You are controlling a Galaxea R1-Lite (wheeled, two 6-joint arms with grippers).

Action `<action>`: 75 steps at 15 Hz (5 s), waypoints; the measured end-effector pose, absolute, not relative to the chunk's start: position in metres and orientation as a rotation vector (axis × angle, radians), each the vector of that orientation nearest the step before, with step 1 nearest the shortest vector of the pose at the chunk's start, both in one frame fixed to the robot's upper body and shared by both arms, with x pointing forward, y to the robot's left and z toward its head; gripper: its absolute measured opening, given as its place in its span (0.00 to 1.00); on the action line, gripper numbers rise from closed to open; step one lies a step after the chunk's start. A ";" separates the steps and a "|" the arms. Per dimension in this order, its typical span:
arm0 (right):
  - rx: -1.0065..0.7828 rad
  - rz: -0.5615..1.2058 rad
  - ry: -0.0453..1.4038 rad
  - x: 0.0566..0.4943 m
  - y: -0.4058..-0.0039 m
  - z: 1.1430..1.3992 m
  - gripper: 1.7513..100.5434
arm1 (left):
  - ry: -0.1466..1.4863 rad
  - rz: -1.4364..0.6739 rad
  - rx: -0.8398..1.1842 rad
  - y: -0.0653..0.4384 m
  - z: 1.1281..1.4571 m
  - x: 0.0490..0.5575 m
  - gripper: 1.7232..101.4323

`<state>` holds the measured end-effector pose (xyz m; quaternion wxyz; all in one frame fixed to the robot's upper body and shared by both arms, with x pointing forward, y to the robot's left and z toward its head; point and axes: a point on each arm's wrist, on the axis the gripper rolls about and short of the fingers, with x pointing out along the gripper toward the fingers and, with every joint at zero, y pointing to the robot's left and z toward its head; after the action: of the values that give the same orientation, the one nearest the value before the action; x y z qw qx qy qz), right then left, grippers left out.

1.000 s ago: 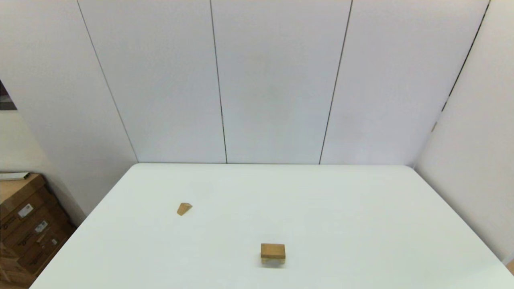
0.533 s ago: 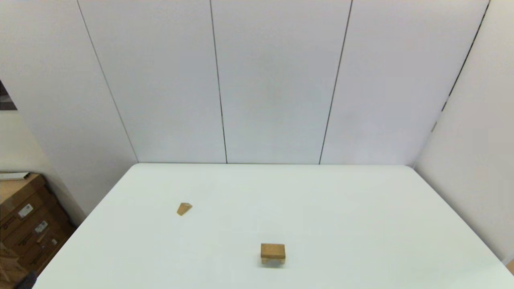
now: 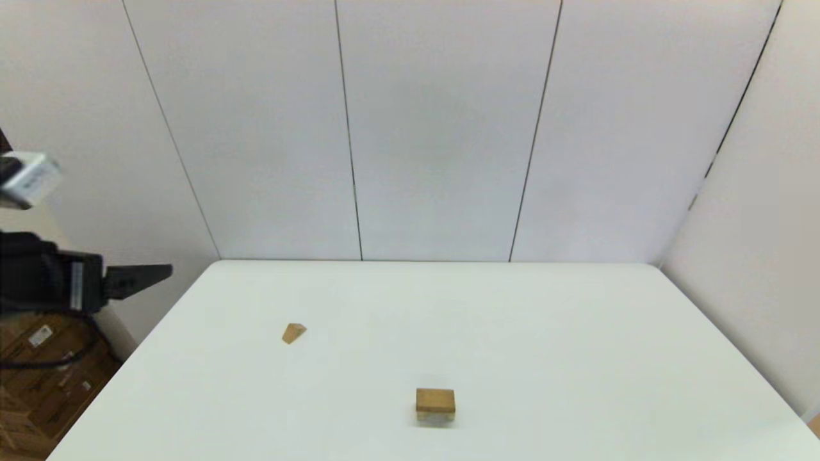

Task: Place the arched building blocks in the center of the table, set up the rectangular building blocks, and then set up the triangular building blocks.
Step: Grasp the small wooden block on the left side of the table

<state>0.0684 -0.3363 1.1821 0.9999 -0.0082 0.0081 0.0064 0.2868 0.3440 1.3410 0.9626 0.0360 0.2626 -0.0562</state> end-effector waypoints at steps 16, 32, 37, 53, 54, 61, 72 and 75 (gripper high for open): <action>-0.016 0.013 0.016 0.068 -0.336 1.182 0.97 | 1.277 -0.615 0.475 0.341 1.207 0.496 0.96; -0.016 0.013 0.017 0.068 -0.336 1.182 0.97 | 1.432 -0.672 0.553 0.276 1.144 0.526 0.96; -0.016 0.013 0.017 0.068 -0.336 1.182 0.97 | 1.409 -0.641 0.531 0.264 1.128 0.532 0.96; -0.016 0.014 0.017 0.068 -0.336 1.182 0.97 | 1.344 -0.626 0.543 0.262 1.117 0.543 0.96; -0.016 0.013 0.017 0.068 -0.336 1.182 0.97 | 1.344 -0.626 0.544 0.263 1.117 0.543 0.96; -0.016 0.013 0.017 0.068 -0.336 1.182 0.97 | 1.353 -0.625 0.544 0.263 1.112 0.543 0.96; -0.016 0.013 0.017 0.068 -0.336 1.182 0.97 | 1.349 -0.577 0.585 0.263 1.110 0.546 0.96; -0.017 0.013 0.016 0.068 -0.336 1.182 0.97 | 1.349 -0.579 0.585 0.263 1.110 0.546 0.96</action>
<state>0.0684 -0.3363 1.1820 0.9999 -0.0084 0.0082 0.0065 0.5457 0.2629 1.1097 0.7039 0.2628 0.6064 -0.2602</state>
